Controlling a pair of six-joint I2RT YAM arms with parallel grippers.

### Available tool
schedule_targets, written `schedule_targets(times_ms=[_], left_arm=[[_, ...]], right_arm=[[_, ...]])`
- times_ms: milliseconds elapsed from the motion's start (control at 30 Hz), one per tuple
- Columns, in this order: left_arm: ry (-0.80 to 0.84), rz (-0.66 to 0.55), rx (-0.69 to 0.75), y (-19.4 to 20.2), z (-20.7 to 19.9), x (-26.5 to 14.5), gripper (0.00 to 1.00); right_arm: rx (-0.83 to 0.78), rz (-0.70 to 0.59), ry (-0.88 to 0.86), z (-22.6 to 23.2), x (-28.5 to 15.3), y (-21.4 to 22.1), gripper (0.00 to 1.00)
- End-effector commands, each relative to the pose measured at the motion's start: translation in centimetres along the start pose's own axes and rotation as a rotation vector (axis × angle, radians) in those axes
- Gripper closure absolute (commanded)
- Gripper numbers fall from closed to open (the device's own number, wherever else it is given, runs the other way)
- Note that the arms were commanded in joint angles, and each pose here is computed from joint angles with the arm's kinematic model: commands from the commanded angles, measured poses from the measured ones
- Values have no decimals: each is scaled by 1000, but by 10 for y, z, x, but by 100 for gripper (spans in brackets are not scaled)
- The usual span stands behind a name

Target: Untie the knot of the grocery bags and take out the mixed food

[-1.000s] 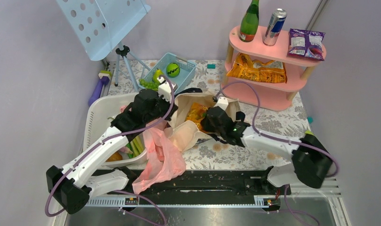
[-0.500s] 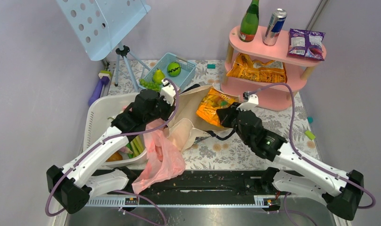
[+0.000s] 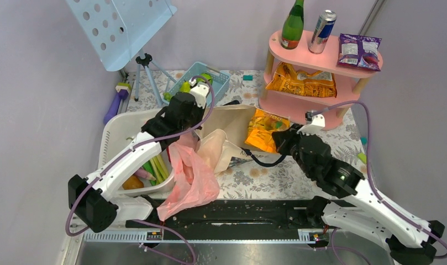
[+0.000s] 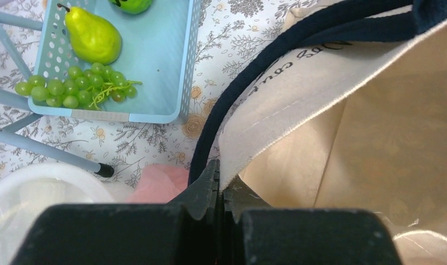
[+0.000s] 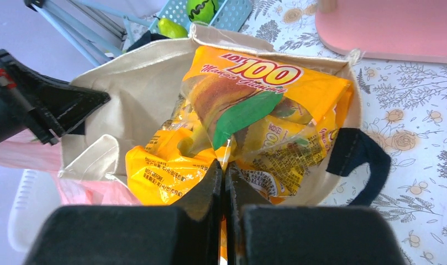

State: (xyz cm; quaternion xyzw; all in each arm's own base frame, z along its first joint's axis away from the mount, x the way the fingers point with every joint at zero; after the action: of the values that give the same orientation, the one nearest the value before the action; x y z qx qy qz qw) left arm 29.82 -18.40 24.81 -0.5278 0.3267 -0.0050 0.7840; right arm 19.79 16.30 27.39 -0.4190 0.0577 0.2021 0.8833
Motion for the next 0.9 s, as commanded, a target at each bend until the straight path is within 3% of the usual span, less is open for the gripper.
schedule_targets(times_ms=[0,167,367,633,867], left_arm=[[-86,-23,-85,-20,20,-3,100],[-85,-36,-125,-31,21,0,100],[-175,37,-206,-21,46,7,100],[-148,-54,-171,-26,49,-11,100],[-168,-69,-131,-22,53,-21,100]], right_arm=[[127,-172,-73,25,-33,-62,100],[157,-153,-104,29,-40,-64,100],[165,-195,-123,32,-57,-84,100],[16,-287,185,-22,-66,-98,100],[-6,-330,332,-58,-52,-88,100]])
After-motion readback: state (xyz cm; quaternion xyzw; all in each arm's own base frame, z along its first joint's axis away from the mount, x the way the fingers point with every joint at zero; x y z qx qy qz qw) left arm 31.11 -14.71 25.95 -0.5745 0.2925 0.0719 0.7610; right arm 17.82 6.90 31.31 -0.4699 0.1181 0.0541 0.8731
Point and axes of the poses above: each gripper's point midway between its finger pads, its own x axis out along the fingers, its own z axis along the line the jaws close on, y = z × x, the point moved 3 cm from there along -x, back along the fingers, and after that the axes turned 11 degrees about x, right-handed, at the moved point
